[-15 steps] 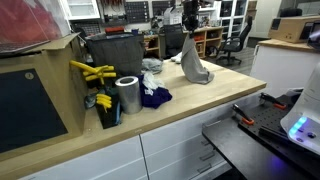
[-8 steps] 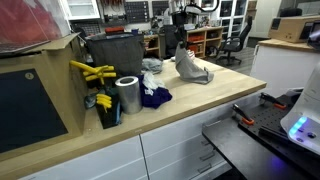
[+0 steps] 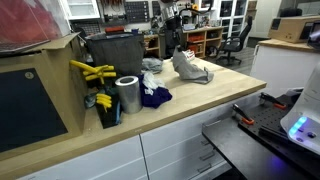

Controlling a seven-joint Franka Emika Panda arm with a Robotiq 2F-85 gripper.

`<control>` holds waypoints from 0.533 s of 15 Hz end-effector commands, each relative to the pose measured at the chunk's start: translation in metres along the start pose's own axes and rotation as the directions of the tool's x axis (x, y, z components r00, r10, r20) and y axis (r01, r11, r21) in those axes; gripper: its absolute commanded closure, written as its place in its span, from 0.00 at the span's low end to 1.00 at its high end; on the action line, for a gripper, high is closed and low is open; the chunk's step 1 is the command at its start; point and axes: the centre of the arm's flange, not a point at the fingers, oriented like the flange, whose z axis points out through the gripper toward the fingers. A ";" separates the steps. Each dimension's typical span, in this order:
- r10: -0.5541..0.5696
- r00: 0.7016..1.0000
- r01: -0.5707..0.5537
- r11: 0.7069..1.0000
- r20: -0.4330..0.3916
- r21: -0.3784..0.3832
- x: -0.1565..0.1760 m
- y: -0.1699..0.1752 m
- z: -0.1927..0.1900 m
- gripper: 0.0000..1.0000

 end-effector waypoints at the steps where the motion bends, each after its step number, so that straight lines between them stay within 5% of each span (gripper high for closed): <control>1: 0.002 1.000 -0.002 0.999 0.007 -0.038 0.026 0.020 -0.004 0.99; 3: 0.032 0.999 -0.033 0.998 -0.016 -0.056 0.034 0.027 -0.001 0.99; 4: 0.040 0.999 -0.041 0.998 -0.027 -0.052 0.036 0.029 0.001 0.73; 8: 0.061 0.995 -0.066 0.996 -0.079 -0.059 0.026 0.036 -0.002 0.52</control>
